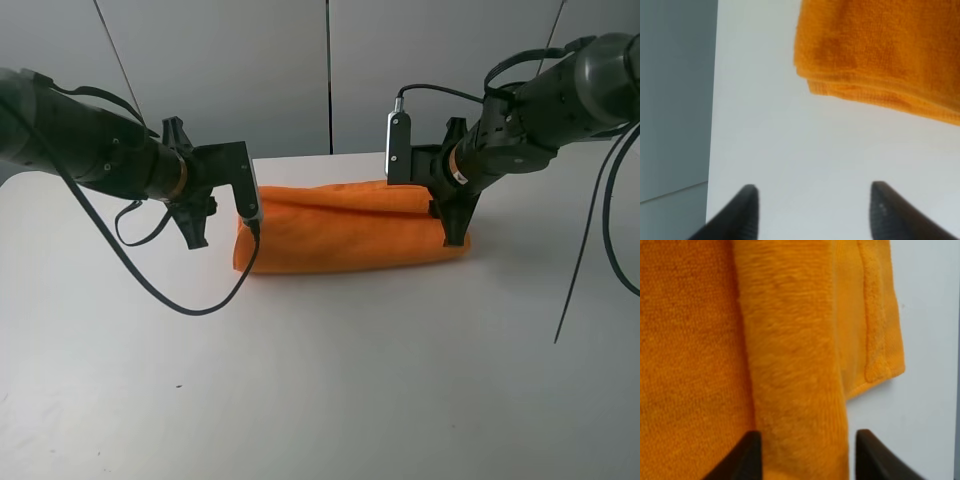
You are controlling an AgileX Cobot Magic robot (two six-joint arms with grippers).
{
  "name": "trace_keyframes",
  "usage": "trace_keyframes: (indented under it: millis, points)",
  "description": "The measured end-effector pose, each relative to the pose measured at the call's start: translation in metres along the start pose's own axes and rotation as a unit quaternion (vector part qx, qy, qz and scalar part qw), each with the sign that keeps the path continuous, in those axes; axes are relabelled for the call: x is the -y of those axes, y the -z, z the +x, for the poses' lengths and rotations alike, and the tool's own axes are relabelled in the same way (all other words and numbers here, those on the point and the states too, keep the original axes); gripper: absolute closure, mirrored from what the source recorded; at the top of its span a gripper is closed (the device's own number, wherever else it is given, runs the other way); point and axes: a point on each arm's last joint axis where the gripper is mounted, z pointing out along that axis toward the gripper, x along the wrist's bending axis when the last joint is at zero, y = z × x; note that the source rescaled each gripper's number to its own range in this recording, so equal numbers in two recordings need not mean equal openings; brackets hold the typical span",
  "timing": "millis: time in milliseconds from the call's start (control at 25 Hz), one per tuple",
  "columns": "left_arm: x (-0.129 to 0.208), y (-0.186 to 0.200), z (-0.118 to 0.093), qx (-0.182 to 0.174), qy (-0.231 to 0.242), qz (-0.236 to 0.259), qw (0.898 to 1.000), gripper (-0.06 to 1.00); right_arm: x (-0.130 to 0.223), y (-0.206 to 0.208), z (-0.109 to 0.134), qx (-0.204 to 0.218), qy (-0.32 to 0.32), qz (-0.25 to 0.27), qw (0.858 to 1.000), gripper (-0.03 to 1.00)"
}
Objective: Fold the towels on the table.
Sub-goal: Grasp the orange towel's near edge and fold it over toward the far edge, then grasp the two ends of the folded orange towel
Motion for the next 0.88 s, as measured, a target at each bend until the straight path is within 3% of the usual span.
trace_keyframes:
  millis: [80, 120, 200, 320, 400, 520, 720, 880]
  points:
    - [0.0, 0.0, 0.001, -0.003, 0.006, -0.002, 1.0, 0.03, 0.0, 0.0, -0.001, 0.005, 0.006, 0.0, 1.0, 0.2]
    - [-0.001, 0.0, 0.001, -0.005, 0.008, -0.003, 1.0, -0.01, 0.0, 0.0, -0.001, 0.008, 0.007, 0.001, 1.0, 0.13]
    - [-0.001, 0.0, 0.002, -0.009, 0.016, -0.006, 1.0, -0.04, 0.0, 0.0, -0.002, 0.012, 0.003, 0.001, 1.0, 0.04]
    - [-0.002, 0.003, 0.005, -0.015, 0.029, -0.011, 0.999, -0.05, 0.0, 0.003, -0.005, 0.018, -0.01, 0.0, 1.0, -0.02]
    - [-0.003, 0.009, 0.01, -0.023, 0.059, -0.017, 0.998, -0.05, 0.001, 0.008, -0.009, 0.026, -0.052, -0.001, 0.998, -0.03]
    - [-0.004, 0.019, 0.017, -0.029, 0.143, -0.024, 0.989, -0.05, 0.003, 0.021, -0.016, 0.044, -0.144, 0.002, 0.989, -0.03]
    - [-0.005, 0.026, 0.024, -0.013, 0.303, -0.018, 0.953, -0.05, 0.011, 0.05, -0.031, 0.075, -0.305, 0.014, 0.949, -0.03]
    - [-0.002, 0.026, 0.026, 0.012, 0.403, 0.0, 0.915, -0.05, 0.021, 0.059, -0.033, 0.046, -0.407, 0.018, 0.912, -0.03]
